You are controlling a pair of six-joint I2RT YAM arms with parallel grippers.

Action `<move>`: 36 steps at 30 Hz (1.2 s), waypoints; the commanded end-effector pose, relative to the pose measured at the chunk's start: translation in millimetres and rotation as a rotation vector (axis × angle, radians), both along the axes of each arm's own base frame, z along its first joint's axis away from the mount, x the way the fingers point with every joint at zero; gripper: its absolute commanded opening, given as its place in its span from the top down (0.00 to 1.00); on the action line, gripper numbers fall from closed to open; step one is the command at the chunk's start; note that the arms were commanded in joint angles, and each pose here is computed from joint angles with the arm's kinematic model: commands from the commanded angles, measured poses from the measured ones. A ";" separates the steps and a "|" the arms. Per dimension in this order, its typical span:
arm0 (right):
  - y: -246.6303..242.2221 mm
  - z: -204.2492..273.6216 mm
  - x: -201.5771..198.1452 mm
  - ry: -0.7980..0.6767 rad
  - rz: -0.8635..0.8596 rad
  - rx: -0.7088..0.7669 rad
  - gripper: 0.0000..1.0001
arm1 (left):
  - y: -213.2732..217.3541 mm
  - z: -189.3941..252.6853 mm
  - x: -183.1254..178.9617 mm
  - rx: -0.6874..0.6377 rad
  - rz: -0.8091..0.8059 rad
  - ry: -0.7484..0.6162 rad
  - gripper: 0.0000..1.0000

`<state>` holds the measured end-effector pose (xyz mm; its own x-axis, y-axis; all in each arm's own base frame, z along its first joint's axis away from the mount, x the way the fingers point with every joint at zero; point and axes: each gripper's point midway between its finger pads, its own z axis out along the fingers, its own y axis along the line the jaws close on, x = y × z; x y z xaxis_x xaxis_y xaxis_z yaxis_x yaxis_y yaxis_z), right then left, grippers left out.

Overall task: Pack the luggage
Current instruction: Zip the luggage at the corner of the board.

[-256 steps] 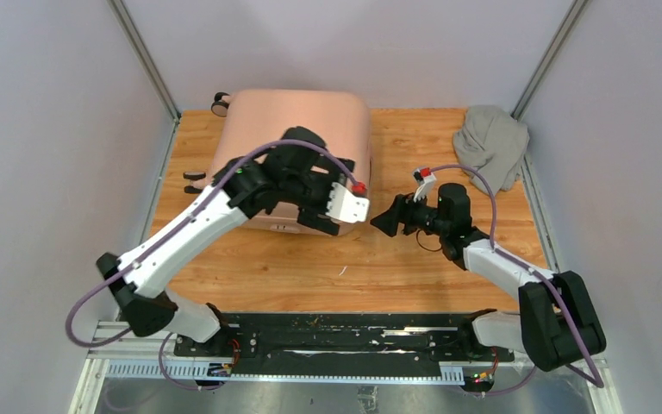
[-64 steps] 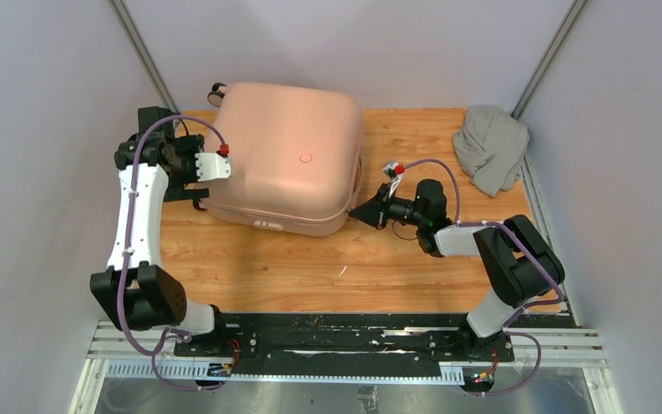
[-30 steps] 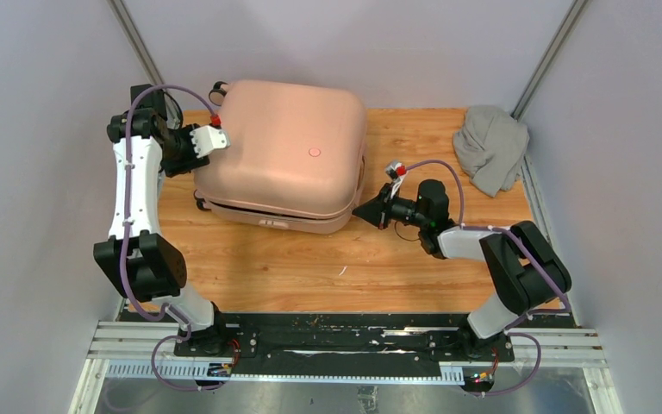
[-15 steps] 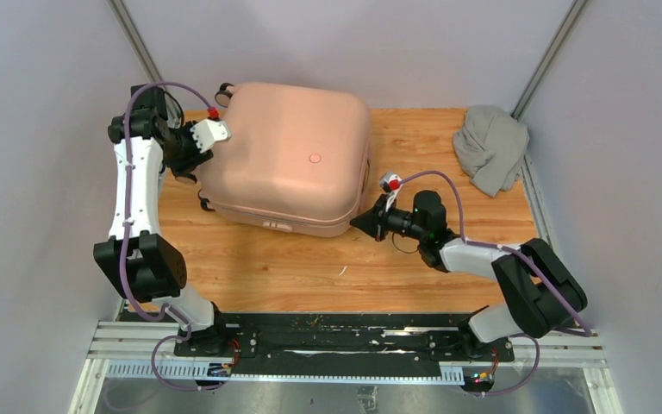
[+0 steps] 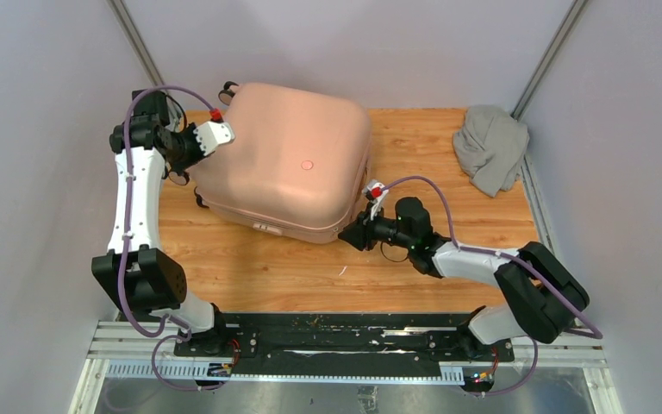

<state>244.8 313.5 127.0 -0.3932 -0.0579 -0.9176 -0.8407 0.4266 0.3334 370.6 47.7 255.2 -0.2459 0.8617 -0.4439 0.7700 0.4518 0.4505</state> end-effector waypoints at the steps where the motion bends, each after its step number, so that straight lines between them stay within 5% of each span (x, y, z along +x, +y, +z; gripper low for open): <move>1: -26.1 -12.7 8.8 0.050 -0.138 -0.057 0.61 | 17.7 -12.3 -10.4 0.097 -0.013 0.058 0.57; 3: -31.9 -13.8 9.0 0.068 -0.168 -0.074 0.57 | 28.8 -14.9 -12.0 0.139 -0.031 0.061 0.36; 8: -35.5 -4.4 12.2 0.116 -0.224 -0.068 0.40 | 47.7 -14.5 2.8 0.165 -0.037 0.055 0.14; 9: -37.8 -4.0 13.5 0.128 -0.243 -0.074 0.40 | 48.5 -13.4 8.1 0.164 -0.047 0.049 0.03; 20: -51.7 -29.3 15.6 0.272 -0.315 -0.088 0.43 | 44.6 -56.1 34.3 0.157 -0.205 0.112 0.00; 23: -71.9 -36.1 36.8 0.336 -0.422 -0.085 0.48 | 40.9 -65.9 36.9 0.127 -0.202 0.134 0.14; 28: -80.4 -24.4 74.5 0.357 -0.486 -0.060 0.50 | 28.3 -71.5 22.2 0.083 -0.216 0.145 0.53; 36: -55.3 -13.4 129.4 0.393 -0.469 -0.006 0.50 | 17.1 -74.5 -14.5 0.042 -0.177 0.171 0.76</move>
